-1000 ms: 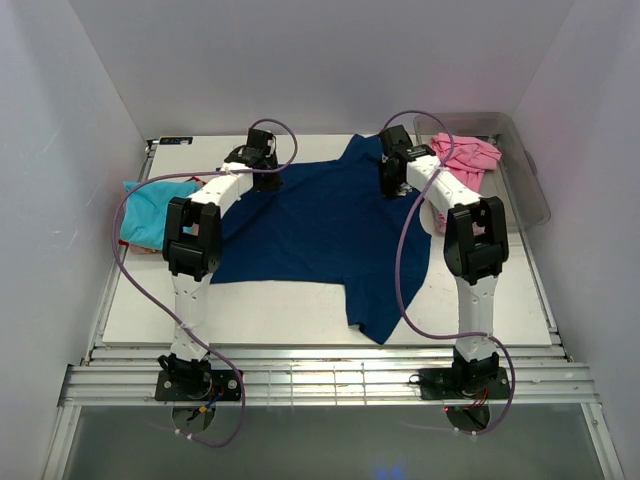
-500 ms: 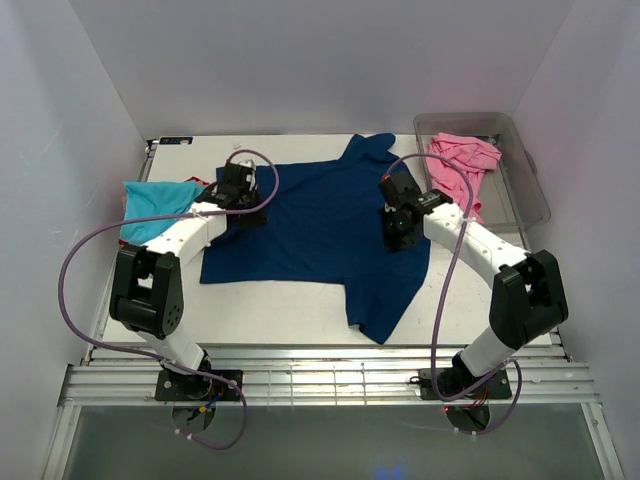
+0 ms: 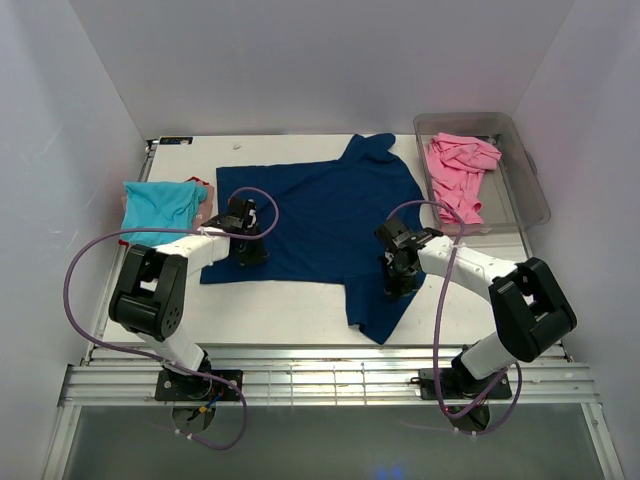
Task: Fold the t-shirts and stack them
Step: Flatten the tshirt out
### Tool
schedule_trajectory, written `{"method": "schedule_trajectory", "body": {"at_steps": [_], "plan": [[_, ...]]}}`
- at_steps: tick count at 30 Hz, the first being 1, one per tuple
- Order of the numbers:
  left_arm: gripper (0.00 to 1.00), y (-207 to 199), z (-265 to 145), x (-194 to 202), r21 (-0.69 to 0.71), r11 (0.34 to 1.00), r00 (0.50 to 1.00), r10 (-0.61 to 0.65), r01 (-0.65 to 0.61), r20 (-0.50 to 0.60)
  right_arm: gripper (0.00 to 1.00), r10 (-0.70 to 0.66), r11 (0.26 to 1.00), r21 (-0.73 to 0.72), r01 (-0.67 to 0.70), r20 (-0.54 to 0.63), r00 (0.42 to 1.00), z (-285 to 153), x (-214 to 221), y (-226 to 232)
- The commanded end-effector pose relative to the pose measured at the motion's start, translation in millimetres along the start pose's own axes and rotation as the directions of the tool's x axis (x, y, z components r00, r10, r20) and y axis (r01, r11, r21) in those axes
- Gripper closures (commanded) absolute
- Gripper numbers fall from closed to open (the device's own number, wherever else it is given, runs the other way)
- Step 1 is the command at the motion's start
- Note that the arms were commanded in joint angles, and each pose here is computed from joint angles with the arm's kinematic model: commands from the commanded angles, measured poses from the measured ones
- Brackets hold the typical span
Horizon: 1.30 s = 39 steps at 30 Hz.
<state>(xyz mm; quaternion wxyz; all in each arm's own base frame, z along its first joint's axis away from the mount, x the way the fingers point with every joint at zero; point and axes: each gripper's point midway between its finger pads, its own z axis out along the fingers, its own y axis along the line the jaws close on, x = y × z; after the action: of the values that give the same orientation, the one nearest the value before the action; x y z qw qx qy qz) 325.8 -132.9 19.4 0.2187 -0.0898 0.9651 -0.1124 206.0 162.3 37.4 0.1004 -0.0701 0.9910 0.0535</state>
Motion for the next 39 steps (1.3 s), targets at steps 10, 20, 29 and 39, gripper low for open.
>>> {"method": "schedule_trajectory", "body": {"at_steps": [10, 20, 29, 39], "plan": [[0.98, 12.5, 12.3, 41.1, 0.004, 1.000, 0.999, -0.015, 0.015, -0.049, 0.92, 0.065, 0.997, 0.058, -0.058, -0.112, 0.992, 11.1, 49.2, -11.7], [1.00, 26.4, 5.7, 75.5, -0.017, 0.999, 0.994, -0.045, 0.044, -0.097, 0.92, 0.103, 0.988, 0.125, -0.087, -0.130, 0.986, -6.1, 63.4, -26.5], [1.00, 32.5, -21.9, 87.4, -0.002, 0.998, 0.997, -0.061, 0.061, -0.057, 0.92, 0.126, 0.988, 0.096, -0.120, -0.055, 0.991, -20.1, 52.7, -22.3], [1.00, 21.6, -30.4, 57.6, 0.005, 0.999, 0.999, -0.044, 0.044, 0.013, 0.92, 0.051, 0.989, -0.134, -0.060, -0.069, 0.996, -19.1, 44.5, 21.8]]}}
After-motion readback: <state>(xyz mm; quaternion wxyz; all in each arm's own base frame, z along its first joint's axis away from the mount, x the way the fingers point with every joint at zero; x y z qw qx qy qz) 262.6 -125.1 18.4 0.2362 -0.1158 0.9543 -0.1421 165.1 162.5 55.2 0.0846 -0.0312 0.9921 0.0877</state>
